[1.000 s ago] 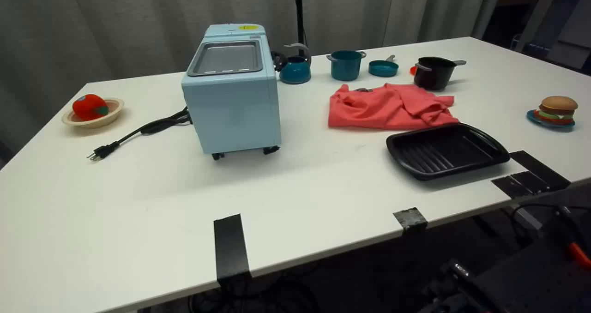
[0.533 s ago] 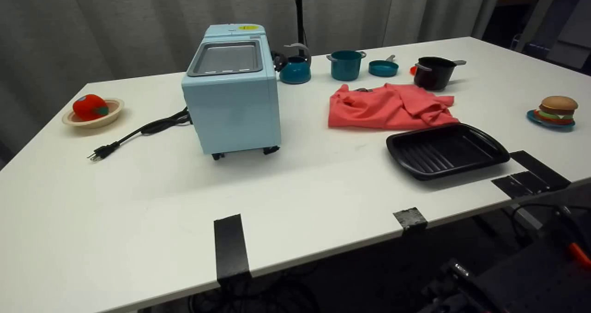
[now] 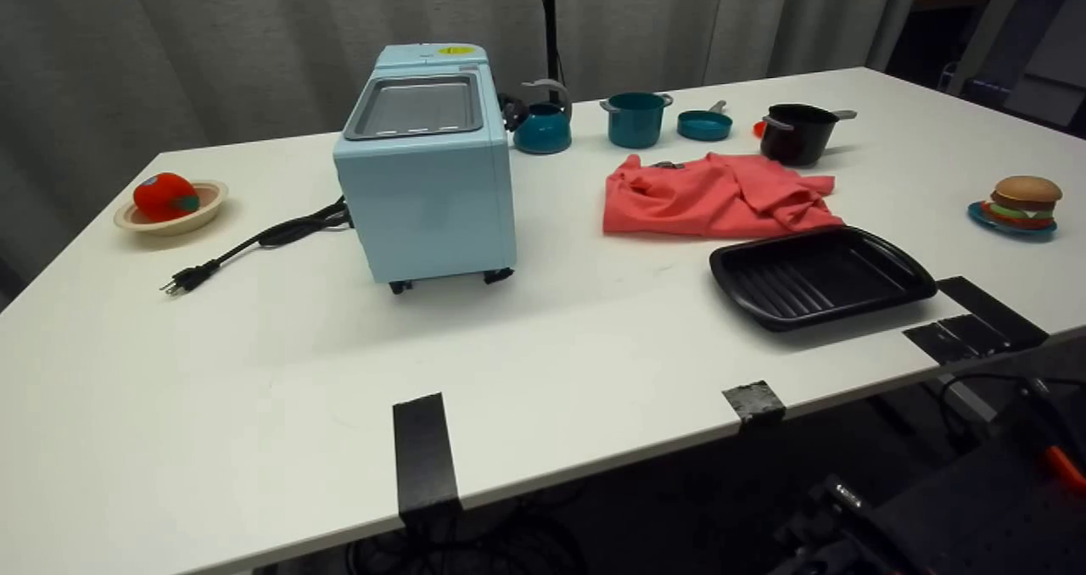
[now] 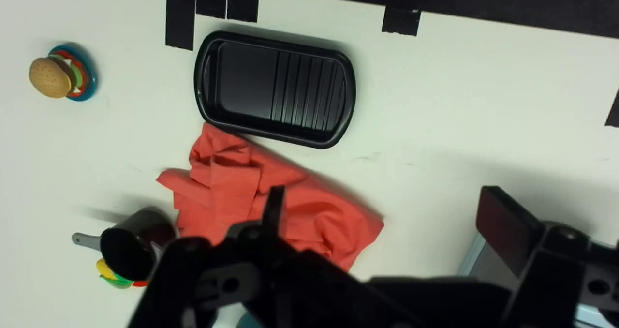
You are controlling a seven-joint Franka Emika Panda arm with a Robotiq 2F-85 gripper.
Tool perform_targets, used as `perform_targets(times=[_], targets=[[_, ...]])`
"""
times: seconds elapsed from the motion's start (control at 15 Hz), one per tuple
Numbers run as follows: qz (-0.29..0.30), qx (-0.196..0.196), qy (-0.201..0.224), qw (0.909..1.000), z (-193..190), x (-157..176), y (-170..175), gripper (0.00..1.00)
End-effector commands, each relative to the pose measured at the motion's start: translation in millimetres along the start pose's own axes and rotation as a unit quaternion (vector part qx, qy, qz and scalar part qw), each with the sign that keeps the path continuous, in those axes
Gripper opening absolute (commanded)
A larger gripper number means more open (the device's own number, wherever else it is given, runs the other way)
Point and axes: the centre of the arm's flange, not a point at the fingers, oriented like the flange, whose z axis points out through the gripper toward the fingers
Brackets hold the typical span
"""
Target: Fold the orange cloth
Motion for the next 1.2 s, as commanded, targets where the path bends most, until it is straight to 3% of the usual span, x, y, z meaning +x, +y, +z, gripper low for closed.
perform_targets(times=[0.0, 0.47, 0.67, 0.73, 0.8, 1.13], targets=[[-0.014, 0.027, -0.004, 0.9995, 21, 69, 27, 1.00], [-0.001, 0.096, 0.029, 0.9950, 80, 190, 52, 1.00], [-0.006, 0.118, 0.028, 0.9926, 93, 226, 56, 1.00], [-0.007, 0.130, 0.028, 0.9911, 91, 229, 62, 1.00], [0.001, 0.104, 0.029, 0.9942, 101, 199, 51, 1.00], [0.000, 0.106, 0.025, 0.9941, 107, 203, 50, 1.00]])
